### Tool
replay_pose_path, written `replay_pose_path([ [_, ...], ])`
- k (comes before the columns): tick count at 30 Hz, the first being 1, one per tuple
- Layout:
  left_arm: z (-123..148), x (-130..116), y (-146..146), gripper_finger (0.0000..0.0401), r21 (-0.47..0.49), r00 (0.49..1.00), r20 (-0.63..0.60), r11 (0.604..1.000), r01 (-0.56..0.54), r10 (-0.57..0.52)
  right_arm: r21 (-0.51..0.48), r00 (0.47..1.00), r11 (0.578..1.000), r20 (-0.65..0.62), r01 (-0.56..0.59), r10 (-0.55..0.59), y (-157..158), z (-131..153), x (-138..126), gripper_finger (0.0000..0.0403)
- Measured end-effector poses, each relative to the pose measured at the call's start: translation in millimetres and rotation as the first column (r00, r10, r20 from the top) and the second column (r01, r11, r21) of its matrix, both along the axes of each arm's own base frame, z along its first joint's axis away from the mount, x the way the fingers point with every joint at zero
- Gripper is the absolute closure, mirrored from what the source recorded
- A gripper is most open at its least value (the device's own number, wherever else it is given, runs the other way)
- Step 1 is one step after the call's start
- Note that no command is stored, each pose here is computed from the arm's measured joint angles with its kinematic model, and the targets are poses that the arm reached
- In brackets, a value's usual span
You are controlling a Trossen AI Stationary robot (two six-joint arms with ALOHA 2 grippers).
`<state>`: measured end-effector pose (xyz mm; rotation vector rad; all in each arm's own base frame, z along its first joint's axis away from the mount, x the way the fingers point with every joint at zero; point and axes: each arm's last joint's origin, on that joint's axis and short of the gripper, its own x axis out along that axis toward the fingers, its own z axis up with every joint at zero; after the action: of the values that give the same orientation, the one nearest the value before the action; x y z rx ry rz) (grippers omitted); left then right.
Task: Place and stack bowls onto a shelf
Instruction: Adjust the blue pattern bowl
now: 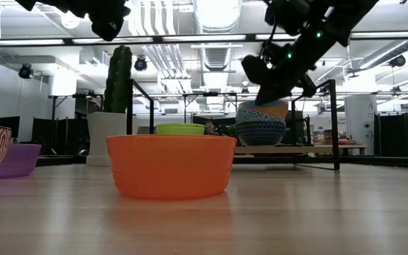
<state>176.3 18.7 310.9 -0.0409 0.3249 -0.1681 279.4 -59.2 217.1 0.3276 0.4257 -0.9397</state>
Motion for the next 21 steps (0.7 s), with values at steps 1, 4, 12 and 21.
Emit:
replay_pose_path([
  [1,0.0,0.0,0.0,0.032,0.0,1.0,0.0,1.0,0.0,0.0,-0.001,1.0,1.0,0.006,0.0,0.0,0.1,1.7,-0.7,0.0394],
  [4,0.0,0.0,0.0,0.032,0.0,1.0,0.0,1.0,0.0,0.0,-0.02,1.0,1.0,0.018,-0.008,0.008,0.6,9.7,-4.5,0.0394],
  [12,-1.0,1.3,0.3,0.032,-0.01,1.0,-0.009,1.0,-0.003,0.003,-0.075,0.996,0.996,0.066,-0.055,0.06,9.5,32.1,-13.3,0.0394],
  [21,-12.5,39.9,6.4,0.032,-0.071,0.999,0.024,0.997,-0.024,0.026,-0.144,0.967,0.961,0.065,-0.237,0.248,49.3,50.4,-20.0,0.0394],
])
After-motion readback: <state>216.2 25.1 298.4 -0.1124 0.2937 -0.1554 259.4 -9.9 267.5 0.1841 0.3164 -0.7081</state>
